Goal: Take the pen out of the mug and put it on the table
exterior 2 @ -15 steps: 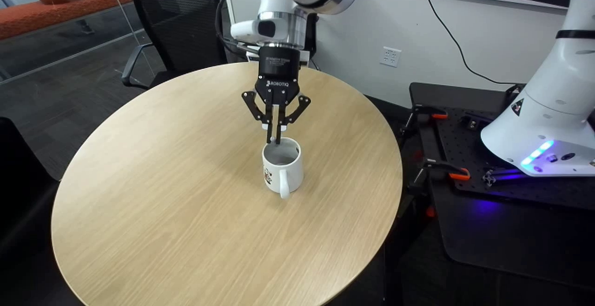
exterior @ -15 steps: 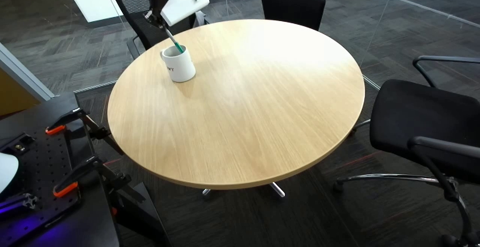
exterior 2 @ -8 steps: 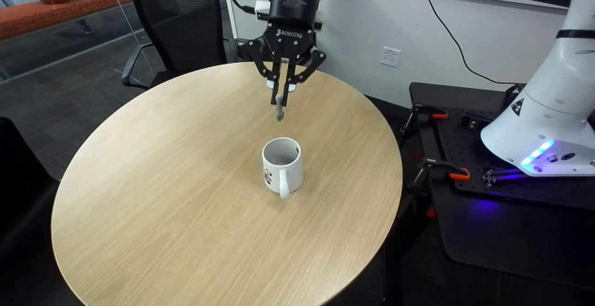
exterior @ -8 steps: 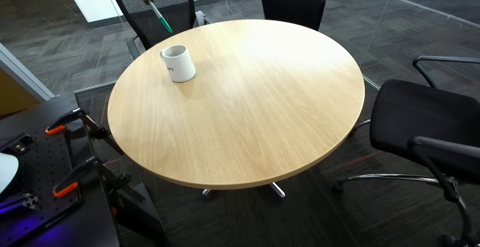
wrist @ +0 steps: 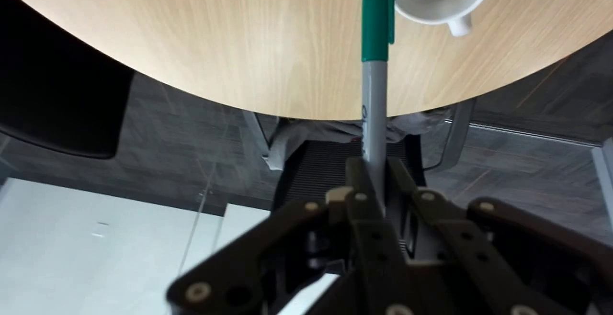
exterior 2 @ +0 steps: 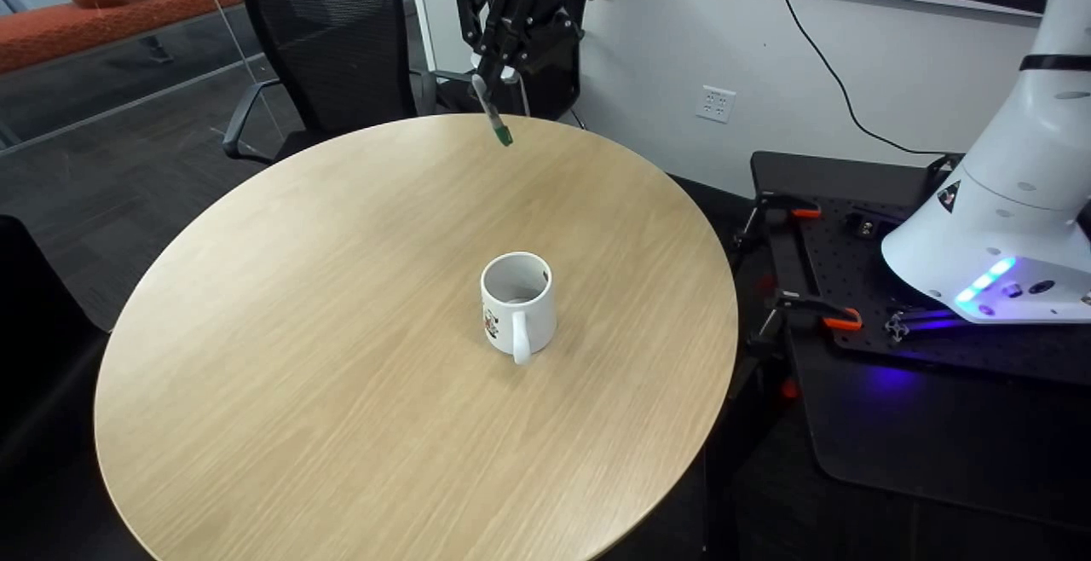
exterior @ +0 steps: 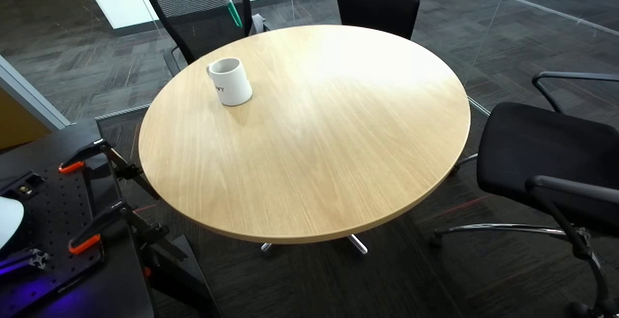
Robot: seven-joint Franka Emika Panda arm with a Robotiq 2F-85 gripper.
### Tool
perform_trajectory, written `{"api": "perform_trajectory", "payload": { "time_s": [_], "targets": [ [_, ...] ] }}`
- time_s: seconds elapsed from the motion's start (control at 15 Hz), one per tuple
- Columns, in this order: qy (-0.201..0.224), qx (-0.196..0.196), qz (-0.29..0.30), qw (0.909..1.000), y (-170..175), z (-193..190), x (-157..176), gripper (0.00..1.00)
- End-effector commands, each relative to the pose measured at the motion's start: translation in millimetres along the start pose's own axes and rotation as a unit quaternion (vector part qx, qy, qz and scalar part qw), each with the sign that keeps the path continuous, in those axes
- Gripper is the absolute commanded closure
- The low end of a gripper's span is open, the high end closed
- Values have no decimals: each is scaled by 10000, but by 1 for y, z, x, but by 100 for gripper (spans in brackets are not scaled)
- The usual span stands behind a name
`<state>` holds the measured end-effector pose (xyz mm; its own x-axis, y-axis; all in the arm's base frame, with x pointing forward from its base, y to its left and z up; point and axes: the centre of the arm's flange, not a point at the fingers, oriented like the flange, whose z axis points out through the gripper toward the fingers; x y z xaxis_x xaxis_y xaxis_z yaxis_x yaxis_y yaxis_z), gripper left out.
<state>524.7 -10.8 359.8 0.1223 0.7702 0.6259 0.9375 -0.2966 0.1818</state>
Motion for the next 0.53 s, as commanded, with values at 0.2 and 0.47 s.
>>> {"api": "perform_trajectory", "payload": {
  "time_s": [0.2,0.47],
  "targets": [
    [-657,-302,1695,9829,22,-23,-27,97],
    [-582,46,1664,9843,10,-17,-37,87]
  ]
}}
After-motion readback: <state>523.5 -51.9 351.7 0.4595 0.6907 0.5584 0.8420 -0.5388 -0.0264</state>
